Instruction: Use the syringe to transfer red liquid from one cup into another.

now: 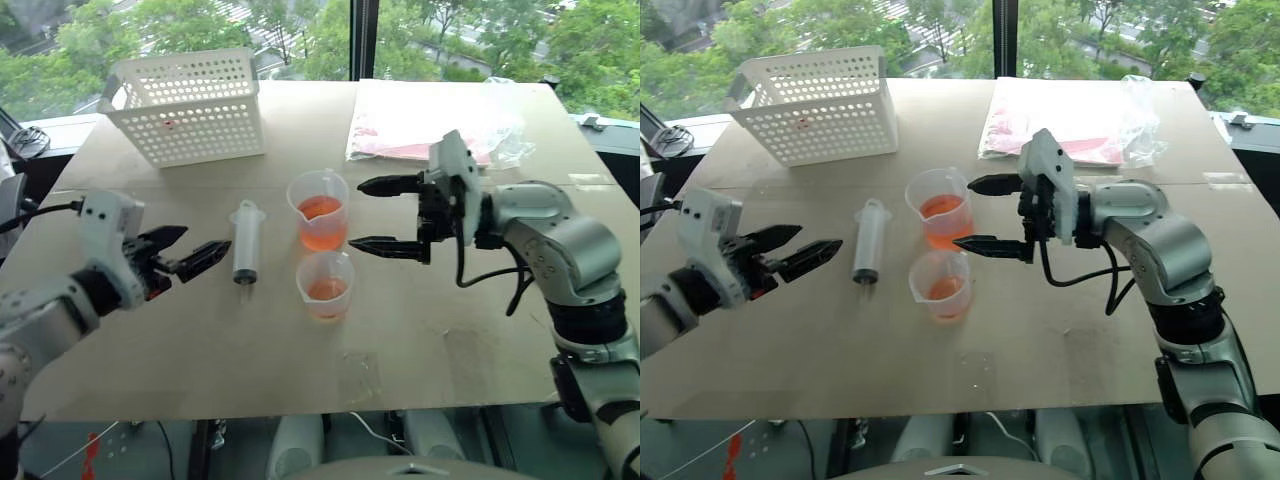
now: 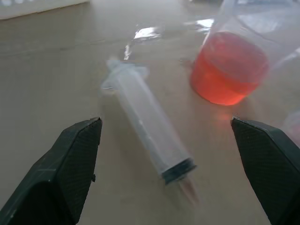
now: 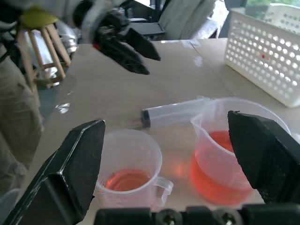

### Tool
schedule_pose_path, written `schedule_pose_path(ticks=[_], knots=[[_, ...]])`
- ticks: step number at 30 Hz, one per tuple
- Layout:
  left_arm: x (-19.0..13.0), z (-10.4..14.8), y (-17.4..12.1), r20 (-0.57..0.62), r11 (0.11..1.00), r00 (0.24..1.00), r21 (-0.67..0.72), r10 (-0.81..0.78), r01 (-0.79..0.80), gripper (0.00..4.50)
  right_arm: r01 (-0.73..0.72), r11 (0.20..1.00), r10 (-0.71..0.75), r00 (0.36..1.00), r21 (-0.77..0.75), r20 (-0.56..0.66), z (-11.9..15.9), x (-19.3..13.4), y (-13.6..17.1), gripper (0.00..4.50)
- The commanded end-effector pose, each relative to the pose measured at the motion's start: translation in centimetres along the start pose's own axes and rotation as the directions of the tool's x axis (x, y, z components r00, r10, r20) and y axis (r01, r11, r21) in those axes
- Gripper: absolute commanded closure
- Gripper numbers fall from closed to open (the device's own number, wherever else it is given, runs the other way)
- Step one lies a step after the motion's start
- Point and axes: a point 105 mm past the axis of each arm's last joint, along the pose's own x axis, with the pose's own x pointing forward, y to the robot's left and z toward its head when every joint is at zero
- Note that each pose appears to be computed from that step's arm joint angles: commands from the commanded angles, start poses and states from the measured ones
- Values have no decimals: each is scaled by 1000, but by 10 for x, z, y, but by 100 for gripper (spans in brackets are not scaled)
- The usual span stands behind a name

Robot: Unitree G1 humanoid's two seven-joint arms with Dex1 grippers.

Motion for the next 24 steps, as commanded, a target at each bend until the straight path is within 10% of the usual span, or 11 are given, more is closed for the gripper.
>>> schedule_pose_path(ticks=[1, 20, 24], knots=[[1, 10, -1, -143, 997, 987, 29, 74, -71, 0, -55, 994, 59, 997, -100, 48, 16, -24, 14, 5], [105, 13, 12, -463, 896, 852, -227, 244, -380, 0, 153, 982, -144, 986, -108, 88, 34, -56, 26, 5], [117, 4, 17, -516, 900, 814, -168, 268, -403, 133, 179, 977, -173, 983, -113, 61, 31, -56, 29, 0]])
